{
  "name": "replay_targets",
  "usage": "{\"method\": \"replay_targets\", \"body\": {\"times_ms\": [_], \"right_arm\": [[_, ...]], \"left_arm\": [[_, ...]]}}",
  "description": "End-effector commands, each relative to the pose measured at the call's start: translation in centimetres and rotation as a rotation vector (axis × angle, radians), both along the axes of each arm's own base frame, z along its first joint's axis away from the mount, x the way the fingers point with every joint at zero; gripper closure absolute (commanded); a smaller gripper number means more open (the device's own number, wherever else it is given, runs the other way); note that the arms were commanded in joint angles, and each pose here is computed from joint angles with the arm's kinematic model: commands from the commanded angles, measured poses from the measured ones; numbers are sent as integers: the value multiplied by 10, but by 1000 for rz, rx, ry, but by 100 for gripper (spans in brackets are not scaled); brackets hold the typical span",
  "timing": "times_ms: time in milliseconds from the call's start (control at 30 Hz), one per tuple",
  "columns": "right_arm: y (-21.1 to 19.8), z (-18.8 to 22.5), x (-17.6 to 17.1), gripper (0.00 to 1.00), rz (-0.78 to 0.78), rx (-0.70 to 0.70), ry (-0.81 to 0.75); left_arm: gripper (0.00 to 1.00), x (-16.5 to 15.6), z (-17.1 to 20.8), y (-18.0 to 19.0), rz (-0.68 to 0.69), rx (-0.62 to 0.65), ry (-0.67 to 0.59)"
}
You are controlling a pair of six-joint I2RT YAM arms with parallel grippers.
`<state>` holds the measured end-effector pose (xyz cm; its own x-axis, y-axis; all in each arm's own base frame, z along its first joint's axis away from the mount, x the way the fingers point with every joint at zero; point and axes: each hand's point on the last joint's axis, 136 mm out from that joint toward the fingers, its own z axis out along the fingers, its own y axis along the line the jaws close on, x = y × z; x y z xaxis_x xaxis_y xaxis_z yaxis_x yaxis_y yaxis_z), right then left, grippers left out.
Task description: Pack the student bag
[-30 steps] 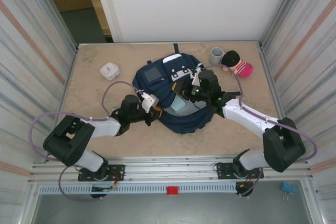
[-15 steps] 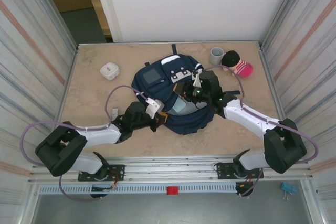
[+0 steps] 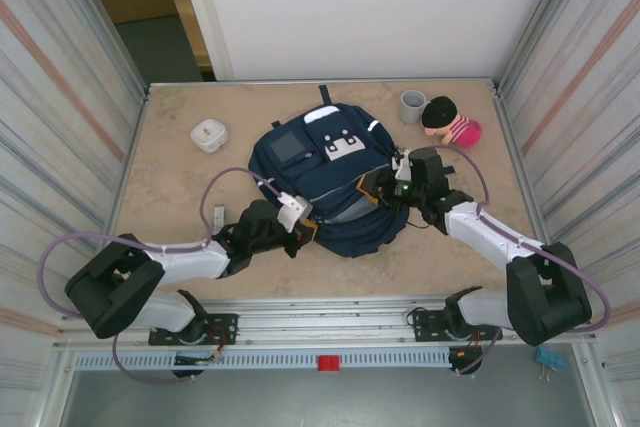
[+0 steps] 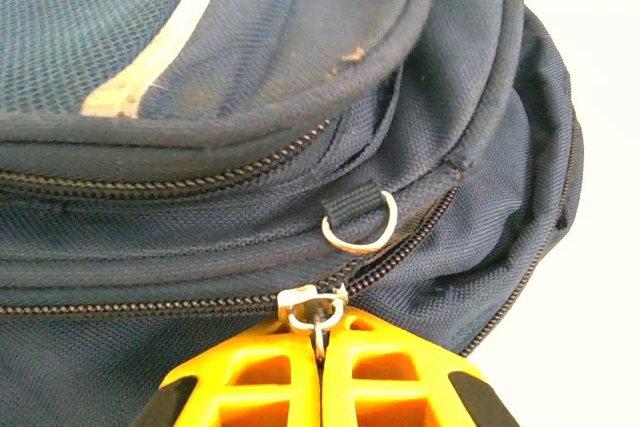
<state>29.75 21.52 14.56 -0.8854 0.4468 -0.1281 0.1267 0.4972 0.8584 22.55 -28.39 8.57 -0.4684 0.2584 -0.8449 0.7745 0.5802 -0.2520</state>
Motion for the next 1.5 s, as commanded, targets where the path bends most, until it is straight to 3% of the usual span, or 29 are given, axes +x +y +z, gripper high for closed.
{"method": "replay_targets", "body": {"times_ms": [0,167,367,567,733,900,1000,1100,1233,1333,1467], "right_arm": [[-1,7,-2,81,10,15,-37],[10,-3,-13,91,-2,23,-17],[17,-12,-22,93,-57,55,-4],[21,-11,-27,94,-24,46,-15],[21,1,-28,94,67,19,-61],[3,15,-29,93,161,-28,-98],[-6,18,-30,94,227,-48,-103],[-12,18,-30,94,278,-39,-85],[-12,25,-26,95,319,-9,-90],[-9,29,-23,94,344,4,-88],[-8,29,-20,94,352,8,-81]], "left_arm": [[100,-5,-2,1,-21,26,3],[99,-19,8,-13,-103,-9,44],[96,-32,29,-36,-169,-45,38],[81,-40,42,-64,-252,-57,29],[60,-44,59,-76,-317,-60,-5],[32,-43,79,-52,-349,45,-143],[21,-27,88,-16,-319,125,-199],[20,-15,100,11,-361,167,-295],[19,0,90,25,-417,354,-411],[17,17,81,22,-440,439,-455],[16,32,80,0,-491,427,-502]]}}
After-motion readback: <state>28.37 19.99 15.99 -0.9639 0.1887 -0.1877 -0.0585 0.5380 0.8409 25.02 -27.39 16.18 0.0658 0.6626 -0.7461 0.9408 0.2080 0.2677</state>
